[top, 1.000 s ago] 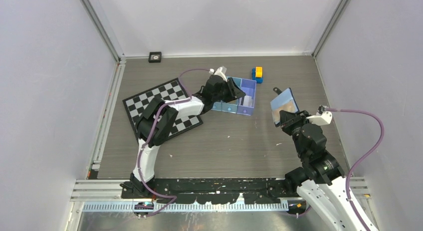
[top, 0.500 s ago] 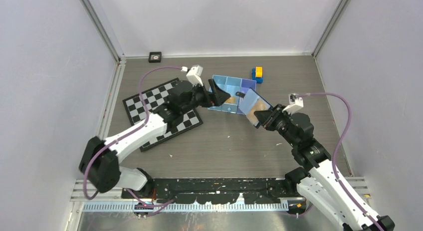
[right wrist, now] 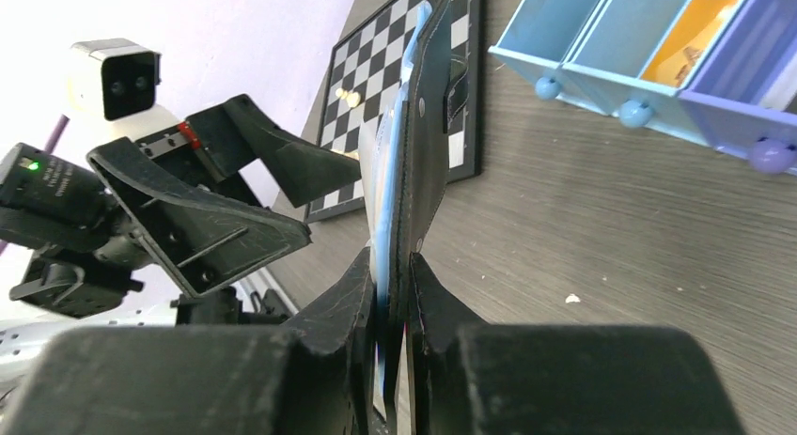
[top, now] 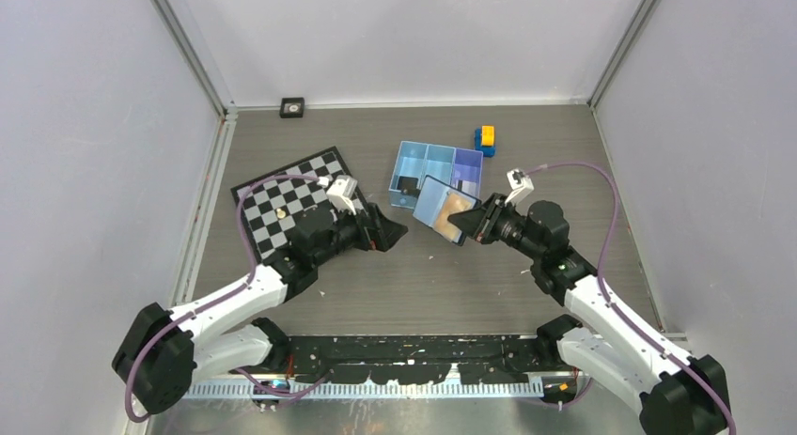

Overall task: Take the credit cards out of the card holder
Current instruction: Remove the credit card from the card holder.

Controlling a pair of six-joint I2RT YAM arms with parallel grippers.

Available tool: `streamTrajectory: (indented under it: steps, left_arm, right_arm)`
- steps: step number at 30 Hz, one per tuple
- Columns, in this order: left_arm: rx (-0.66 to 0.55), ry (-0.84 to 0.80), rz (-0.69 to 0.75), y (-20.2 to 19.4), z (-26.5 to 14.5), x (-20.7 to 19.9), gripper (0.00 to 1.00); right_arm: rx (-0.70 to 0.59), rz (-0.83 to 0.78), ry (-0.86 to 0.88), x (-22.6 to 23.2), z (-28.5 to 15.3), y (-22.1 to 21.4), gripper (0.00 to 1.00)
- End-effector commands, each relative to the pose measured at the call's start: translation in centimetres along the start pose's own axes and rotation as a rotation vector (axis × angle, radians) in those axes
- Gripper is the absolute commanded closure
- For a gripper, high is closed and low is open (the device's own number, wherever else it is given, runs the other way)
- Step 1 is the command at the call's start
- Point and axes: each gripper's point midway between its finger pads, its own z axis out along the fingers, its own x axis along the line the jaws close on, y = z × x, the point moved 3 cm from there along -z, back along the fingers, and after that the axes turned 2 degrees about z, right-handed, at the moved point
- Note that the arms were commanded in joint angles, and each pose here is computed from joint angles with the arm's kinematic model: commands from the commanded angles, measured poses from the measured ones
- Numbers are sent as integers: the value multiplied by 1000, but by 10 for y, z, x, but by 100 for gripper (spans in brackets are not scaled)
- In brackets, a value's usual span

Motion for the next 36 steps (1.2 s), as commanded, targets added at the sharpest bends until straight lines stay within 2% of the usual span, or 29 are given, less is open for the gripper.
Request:
streamTrajectory:
  steps: [1,6,19,22,31,36]
  left_arm:
    - [-129,-143,-6,17,3,-20,0]
    - [-106,-245,-32,7,11,-30,0]
    - [-66,-265,-56,-2,23,-29,0]
    - [-68,-313,-60,0,22,-36,0]
    - [-185,-500,-91,22,3,-57,0]
    - [-190,-544,-102,27,-1,-61,4]
  right_arm:
    - [5,-21,176,28,5,6,100]
    - [12,-6,208,32,5,5,100]
    - [-15,-18,282,46,-6,8,100]
    - [-10,-14,306,49,-6,6,99]
    - [1,2,331,50,-4,4,100]
    - [37,27,363,51,1,0,100]
